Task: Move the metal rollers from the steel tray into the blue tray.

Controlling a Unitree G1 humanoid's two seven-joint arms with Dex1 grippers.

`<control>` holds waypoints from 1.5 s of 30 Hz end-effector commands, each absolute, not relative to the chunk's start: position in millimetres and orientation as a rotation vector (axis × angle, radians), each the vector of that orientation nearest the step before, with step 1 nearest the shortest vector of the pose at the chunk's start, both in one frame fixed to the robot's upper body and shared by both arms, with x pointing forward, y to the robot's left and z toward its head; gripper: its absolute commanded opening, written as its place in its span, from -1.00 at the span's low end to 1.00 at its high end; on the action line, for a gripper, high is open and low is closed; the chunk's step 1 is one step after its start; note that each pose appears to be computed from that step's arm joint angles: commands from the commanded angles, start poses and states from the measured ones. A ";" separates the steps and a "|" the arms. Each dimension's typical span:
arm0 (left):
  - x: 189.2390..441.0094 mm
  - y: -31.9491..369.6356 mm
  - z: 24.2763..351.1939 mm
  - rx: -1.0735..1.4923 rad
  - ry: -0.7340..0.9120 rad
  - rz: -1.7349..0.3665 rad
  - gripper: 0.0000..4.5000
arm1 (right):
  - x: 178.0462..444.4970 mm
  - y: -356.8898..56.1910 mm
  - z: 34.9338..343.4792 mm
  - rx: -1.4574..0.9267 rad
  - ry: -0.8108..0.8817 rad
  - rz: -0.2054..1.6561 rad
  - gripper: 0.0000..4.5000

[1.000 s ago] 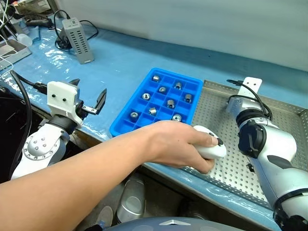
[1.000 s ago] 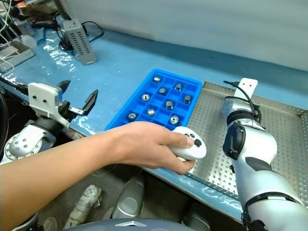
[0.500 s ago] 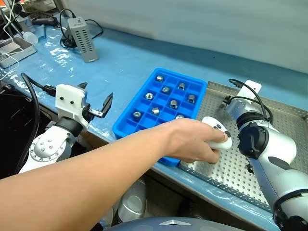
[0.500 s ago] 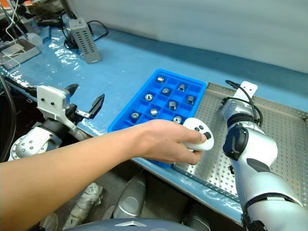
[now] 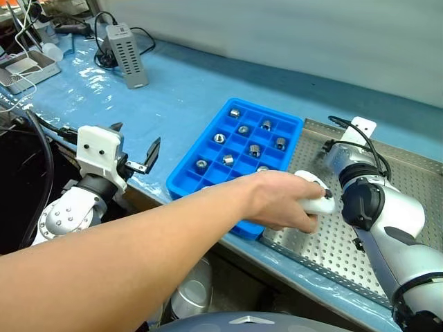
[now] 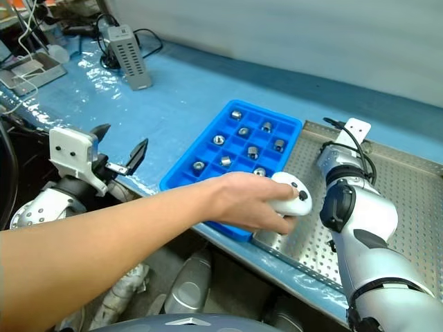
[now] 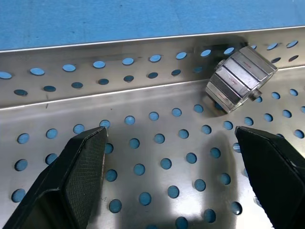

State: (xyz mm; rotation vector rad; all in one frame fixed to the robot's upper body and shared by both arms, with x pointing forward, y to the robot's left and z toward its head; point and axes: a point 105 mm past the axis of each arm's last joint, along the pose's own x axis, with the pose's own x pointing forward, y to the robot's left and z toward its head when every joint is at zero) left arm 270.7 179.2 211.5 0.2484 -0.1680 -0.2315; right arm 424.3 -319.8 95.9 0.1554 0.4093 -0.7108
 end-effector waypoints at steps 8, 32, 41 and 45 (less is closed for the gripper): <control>251.5 185.5 221.6 0.264 -0.210 -0.141 1.00 | 452.1 -264.2 102.5 0.281 0.347 -0.445 0.98; 222.6 206.2 208.3 0.253 -0.195 0.002 1.00 | 445.5 -326.9 189.6 -0.279 0.205 -0.699 0.98; 211.6 209.9 204.5 0.254 -0.195 0.025 1.00 | 436.0 -342.3 214.2 -0.333 0.167 -0.846 0.98; 206.1 211.3 201.3 0.247 -0.188 0.041 1.00 | 434.3 -347.6 229.1 -0.421 0.144 -0.862 0.98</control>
